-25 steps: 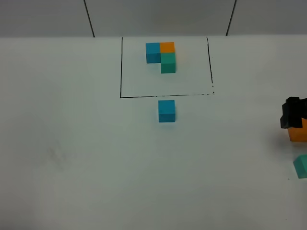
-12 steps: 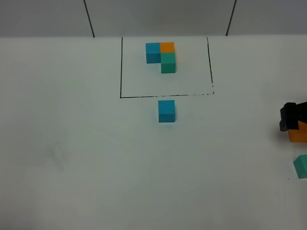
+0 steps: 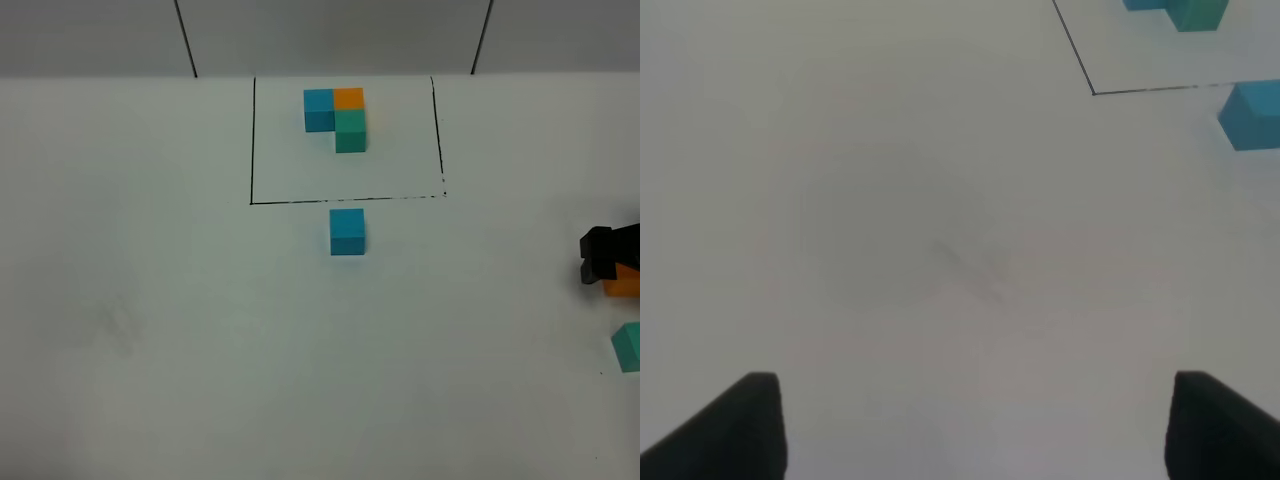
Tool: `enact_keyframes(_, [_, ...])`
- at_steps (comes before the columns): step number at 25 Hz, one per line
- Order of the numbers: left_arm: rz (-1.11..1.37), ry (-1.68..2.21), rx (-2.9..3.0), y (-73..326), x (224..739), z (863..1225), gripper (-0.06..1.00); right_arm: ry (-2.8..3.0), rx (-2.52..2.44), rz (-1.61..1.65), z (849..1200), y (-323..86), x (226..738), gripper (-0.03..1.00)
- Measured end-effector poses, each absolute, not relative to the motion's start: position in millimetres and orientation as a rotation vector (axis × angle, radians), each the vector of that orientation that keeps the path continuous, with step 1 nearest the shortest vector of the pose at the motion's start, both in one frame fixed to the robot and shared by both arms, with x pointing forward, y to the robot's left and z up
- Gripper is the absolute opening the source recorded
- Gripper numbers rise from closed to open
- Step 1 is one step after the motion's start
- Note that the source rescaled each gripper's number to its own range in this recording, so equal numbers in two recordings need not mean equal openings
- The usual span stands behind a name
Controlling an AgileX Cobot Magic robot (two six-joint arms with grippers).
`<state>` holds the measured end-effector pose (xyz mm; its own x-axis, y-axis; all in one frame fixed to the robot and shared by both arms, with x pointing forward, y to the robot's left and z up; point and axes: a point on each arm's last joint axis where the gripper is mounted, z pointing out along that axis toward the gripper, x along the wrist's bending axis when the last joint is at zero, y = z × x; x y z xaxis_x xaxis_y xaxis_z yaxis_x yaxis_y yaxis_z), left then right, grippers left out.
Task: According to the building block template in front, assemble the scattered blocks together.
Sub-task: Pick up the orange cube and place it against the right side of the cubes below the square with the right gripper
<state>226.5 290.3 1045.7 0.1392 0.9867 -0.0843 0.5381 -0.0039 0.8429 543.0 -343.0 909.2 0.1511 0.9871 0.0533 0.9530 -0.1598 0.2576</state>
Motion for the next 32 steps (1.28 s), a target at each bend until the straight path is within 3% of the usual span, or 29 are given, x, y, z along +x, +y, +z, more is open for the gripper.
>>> enact_keyframes(4, [0.734, 1.498, 1.646, 290.3, 226.5, 1045.7, 0.68, 1.937, 2.267, 0.291, 901.8, -343.1, 543.3, 0.81])
enact_keyframes(6, [0.734, 1.498, 1.646, 290.3, 226.5, 1045.7, 0.68, 1.949, 2.251, 0.279, 901.1, -343.8, 543.2, 0.72])
enact_keyframes(8, [0.734, 1.498, 1.646, 290.3, 226.5, 1045.7, 0.68, 1.961, 2.235, 0.268, 901.0, -344.5, 543.0, 0.57])
enact_keyframes(11, [0.734, 1.498, 1.646, 290.3, 226.5, 1045.7, 0.68, 1.973, 2.219, 0.256, 900.9, -345.1, 542.8, 0.22])
enact_keyframes(16, [0.734, 1.499, 1.646, 290.3, 226.6, 1045.5, 0.68, 1.998, 2.202, 0.247, 905.2, -343.7, 546.9, 0.23])
enact_keyframes(20, [0.734, 1.499, 1.646, 290.3, 226.6, 1045.5, 0.68, 2.225, 1.974, 0.22, 926.0, -316.2, 565.7, 0.23])
enact_keyframes(27, [0.734, 1.499, 1.646, 290.3, 226.6, 1045.5, 0.68, 2.829, 0.784, -0.005, 963.0, -215.7, 576.6, 0.23])
enact_keyframes(32, [0.734, 1.499, 1.646, 290.3, 226.6, 1045.5, 0.68, 2.977, 0.306, -0.124, 965.6, -176.9, 587.2, 0.23])
